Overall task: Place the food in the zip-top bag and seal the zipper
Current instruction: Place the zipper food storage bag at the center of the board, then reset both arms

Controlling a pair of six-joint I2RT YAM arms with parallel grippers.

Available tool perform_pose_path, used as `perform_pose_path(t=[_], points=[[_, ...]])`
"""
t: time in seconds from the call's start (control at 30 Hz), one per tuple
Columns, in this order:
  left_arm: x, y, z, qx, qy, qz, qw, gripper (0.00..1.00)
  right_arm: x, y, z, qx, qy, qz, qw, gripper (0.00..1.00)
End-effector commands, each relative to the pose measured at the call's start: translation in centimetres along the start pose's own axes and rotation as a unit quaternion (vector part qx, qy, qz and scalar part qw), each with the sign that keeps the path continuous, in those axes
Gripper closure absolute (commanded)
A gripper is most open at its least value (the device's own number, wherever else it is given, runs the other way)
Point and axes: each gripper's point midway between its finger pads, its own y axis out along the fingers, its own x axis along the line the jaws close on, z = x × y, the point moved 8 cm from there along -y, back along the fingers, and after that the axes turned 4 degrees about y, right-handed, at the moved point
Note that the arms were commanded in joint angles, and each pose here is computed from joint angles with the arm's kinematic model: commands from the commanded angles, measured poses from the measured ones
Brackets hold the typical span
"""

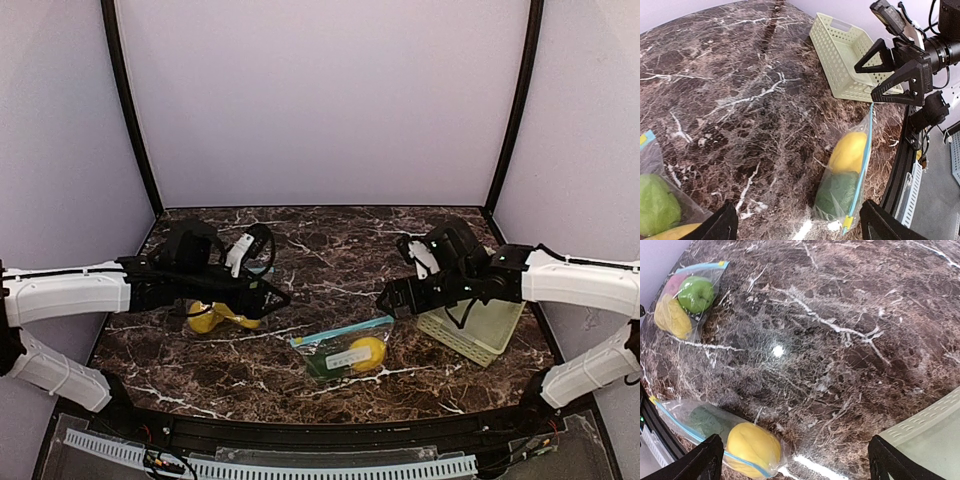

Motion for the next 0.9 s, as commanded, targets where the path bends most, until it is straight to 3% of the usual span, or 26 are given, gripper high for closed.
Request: perform_pose_path(t=[0.0, 0.23, 0.53, 0.7, 0.87], points=[[1.3, -2.3, -0.8, -0.004, -0.031, -0.026, 0.999, 0.15, -1.8, -1.9, -2.2, -0.045, 0.028, 0.016, 0.998, 0.01], [6.7, -7.8, -0.4, -0.028, -0.099, -0.137, 0.985, 0.11, -8.4, -3.3, -2.2, -0.061, 0.133, 0.043, 0.988, 0.01], [11.8, -17.5, 1.3, -0.1, -0.197, -0.258, 0.941, 0.08, -14.9, -8.7, -1.1, -0.153, 0.203, 0.117, 0.96, 0.02], [11.0, -20.6, 0.8, -0.13, -0.144, -0.337, 0.921, 0.07, -14.9, -12.5, -1.1, -0.246, 0.159, 0.162, 0.942, 0.01], [8.9, -24.0, 1.1, -0.163, -0.079, -0.435, 0.882, 0.02, -13.9, -14.7, -0.6, -0.322, 0.104, 0.162, 0.927, 0.01]])
